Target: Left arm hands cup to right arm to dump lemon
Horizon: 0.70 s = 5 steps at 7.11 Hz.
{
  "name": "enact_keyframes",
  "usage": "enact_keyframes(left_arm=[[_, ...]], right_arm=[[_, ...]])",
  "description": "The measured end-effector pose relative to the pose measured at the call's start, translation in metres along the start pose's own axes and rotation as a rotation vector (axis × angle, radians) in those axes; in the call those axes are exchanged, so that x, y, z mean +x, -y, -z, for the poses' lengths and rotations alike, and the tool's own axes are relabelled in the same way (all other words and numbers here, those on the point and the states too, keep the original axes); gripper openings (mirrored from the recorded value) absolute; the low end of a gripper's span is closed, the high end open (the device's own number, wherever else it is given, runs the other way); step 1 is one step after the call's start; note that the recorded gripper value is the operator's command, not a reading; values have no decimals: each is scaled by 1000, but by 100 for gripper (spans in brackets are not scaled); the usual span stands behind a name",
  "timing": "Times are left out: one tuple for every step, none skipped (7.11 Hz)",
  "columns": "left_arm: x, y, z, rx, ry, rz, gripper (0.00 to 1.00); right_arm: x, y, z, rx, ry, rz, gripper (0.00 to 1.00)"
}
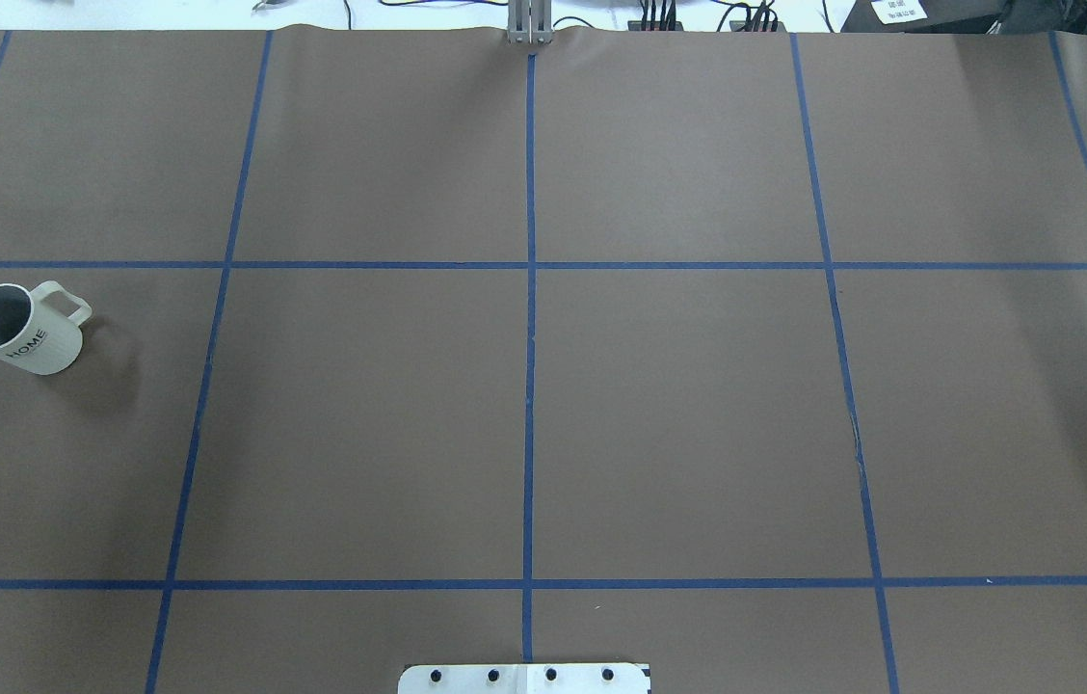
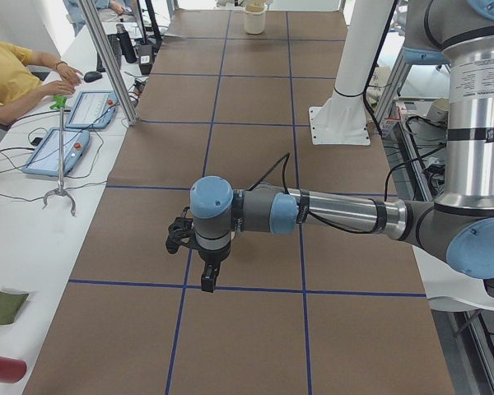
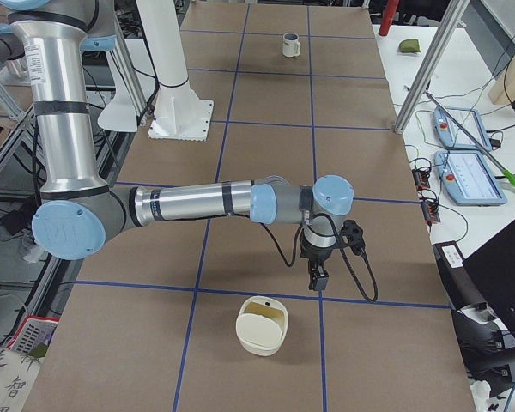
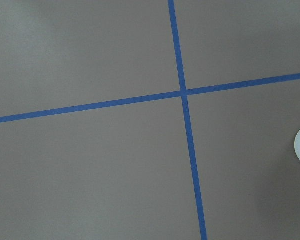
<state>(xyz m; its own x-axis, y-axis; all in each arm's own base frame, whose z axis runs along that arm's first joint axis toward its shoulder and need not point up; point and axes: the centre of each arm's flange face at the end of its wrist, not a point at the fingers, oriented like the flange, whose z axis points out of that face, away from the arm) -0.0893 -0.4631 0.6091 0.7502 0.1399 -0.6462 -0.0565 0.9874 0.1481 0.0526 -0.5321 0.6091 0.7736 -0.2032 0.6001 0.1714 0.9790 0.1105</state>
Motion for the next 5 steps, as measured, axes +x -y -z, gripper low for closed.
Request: enact_keyframes(left_arm=[[0,0,0,0,0,-1,100],[0,0,0,0,0,-1,100],[1,0,0,1,0,-2,100],[1,0,1,2,0,-2,100],[1,0,1,3,0,-2,100]], right_arm=[[0,0,-1,-1,0,0,100],[-1,0,-1,-3,0,1,100],[-2,0,-2,-4,1,2,100],[-3,1,-3,-5,1,5,100],[-4,1,-3,-6,1,6,100]])
